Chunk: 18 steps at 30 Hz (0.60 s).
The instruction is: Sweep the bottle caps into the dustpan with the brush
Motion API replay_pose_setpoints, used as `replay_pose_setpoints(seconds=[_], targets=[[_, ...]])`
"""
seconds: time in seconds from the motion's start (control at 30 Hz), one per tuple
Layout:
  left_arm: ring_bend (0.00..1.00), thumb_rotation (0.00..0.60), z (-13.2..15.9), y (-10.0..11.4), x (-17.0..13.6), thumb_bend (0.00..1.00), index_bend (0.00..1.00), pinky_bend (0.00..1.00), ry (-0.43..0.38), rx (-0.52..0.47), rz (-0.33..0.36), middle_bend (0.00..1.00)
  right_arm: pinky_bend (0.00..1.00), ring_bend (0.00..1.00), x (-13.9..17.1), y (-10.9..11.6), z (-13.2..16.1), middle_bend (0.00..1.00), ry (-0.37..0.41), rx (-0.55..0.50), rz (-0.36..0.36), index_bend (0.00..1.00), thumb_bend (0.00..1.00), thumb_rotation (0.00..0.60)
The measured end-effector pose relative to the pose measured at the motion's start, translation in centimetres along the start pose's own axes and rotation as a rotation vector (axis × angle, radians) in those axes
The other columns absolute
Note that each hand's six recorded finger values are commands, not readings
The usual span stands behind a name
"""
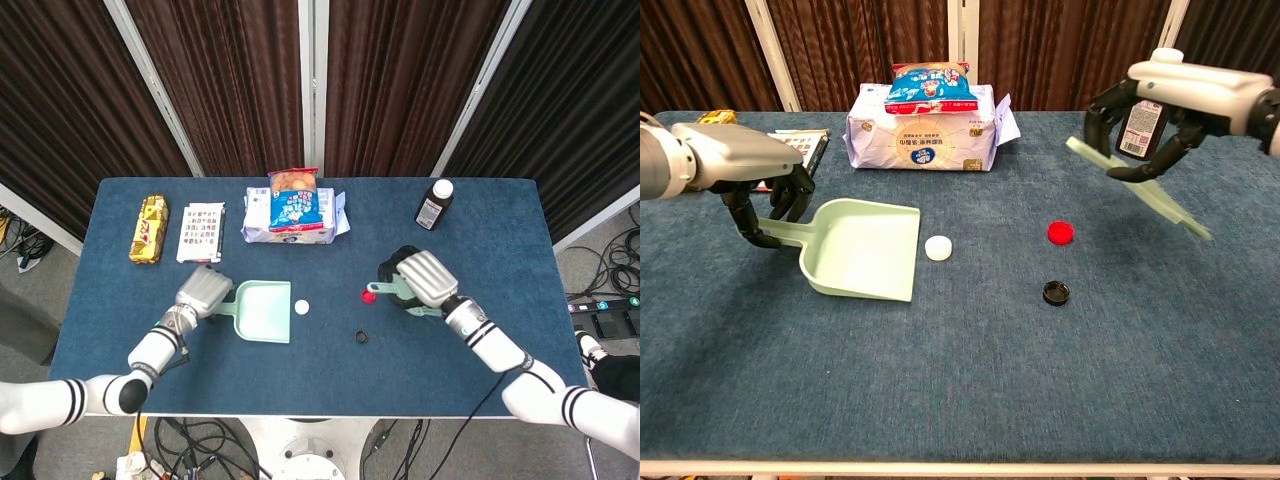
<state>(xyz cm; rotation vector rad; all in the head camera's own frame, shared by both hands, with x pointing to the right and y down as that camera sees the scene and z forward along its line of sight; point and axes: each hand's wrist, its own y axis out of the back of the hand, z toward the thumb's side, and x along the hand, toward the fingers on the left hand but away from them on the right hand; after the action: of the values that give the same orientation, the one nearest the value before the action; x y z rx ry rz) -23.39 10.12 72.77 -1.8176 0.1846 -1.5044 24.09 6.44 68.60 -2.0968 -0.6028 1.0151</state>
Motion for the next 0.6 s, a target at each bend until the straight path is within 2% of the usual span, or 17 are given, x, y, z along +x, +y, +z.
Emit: replay_pose_setpoints(seconds=[0.33,0.6], targets=[[0.41,0.6,1.3,1.2,1.1,0.38,0.6,0.3,-0.028,0.003,-0.08,0.58,0.25,0.32,-2.4,-2.3,1.7,0.65,0.085,-0.074,-0.002,0.71,0.6,0.6],[0.41,0.6,2.1,1.5,1.4,0.38,0.6,0.3,-0.043,0.009,-0.093,0.58,0.25,0.32,-3.2,-3.7,3.8,0.66,0.135,-0.141,-0.029,0.71,0.61,0.6]])
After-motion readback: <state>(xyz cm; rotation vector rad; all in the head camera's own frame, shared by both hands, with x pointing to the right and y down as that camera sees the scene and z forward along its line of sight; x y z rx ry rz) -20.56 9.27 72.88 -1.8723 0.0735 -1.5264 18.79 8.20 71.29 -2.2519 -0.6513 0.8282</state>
